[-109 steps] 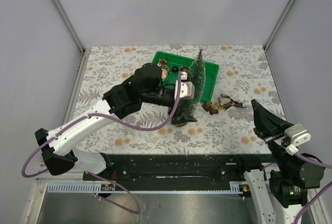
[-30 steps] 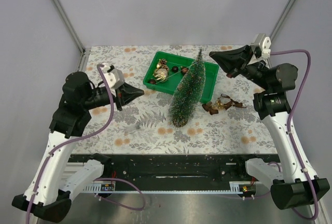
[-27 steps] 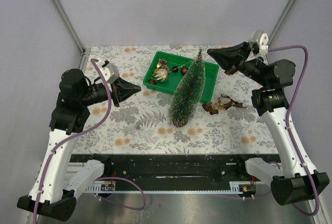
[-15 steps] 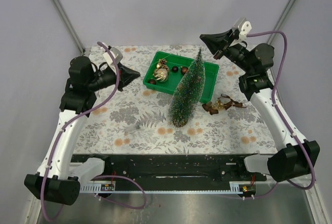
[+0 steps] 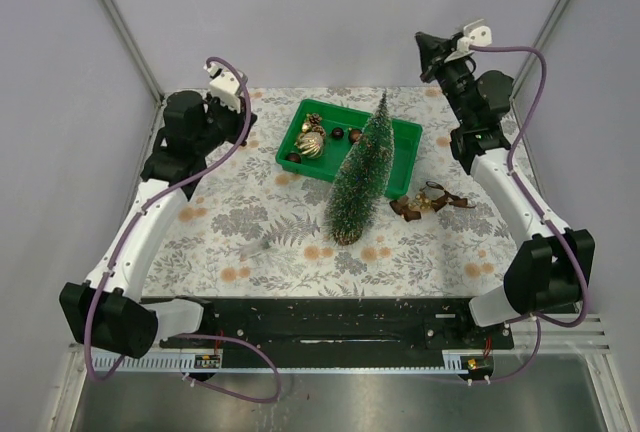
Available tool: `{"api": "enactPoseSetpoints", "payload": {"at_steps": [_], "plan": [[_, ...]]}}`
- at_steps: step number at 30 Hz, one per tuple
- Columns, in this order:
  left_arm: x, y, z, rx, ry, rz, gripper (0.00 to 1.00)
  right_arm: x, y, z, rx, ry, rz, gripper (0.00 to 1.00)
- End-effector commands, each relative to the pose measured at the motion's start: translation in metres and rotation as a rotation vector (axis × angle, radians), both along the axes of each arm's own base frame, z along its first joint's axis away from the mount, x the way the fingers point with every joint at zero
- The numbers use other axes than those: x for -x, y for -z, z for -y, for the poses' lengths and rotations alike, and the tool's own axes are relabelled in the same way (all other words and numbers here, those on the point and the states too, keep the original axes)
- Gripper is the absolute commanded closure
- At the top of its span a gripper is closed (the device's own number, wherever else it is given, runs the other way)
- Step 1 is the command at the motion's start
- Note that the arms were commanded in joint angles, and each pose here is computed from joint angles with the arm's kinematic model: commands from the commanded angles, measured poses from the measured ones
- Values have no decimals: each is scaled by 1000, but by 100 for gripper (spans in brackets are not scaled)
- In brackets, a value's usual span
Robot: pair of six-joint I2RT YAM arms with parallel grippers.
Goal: Decorate the small christmas tree
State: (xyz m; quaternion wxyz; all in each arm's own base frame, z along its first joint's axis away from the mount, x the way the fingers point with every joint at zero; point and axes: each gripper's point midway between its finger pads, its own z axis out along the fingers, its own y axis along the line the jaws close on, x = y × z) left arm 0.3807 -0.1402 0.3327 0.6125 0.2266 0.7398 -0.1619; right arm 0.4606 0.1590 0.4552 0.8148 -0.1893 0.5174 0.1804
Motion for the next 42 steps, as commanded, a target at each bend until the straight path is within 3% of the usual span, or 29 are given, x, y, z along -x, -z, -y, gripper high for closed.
{"api": "enactPoseSetpoints", "payload": {"at_steps": [1,6,14,19,23,27,31,34,39,42], "plan": [[-12,12,-21,-85,-170,-54,79,-13,-39,84,-103,418,103,100],[-6,20,-1,-98,-107,-78,68,-29,14,128,-44,682,-68,100],[17,0,25,-39,11,-79,59,-14,60,143,-15,754,-189,100],[68,-23,62,52,270,-74,55,-22,96,149,33,803,-284,100],[128,-38,106,81,528,-46,37,-28,123,150,32,815,-342,100],[169,-30,141,21,693,-7,32,-26,147,160,38,879,-377,100],[167,-9,158,-88,721,26,31,-19,156,177,68,975,-378,100],[143,-1,165,-168,656,86,30,-14,155,179,54,978,-362,100],[104,-5,166,-205,517,166,30,-2,154,184,39,992,-344,100],[96,1,172,-228,520,177,29,6,151,186,12,995,-330,100]]}}
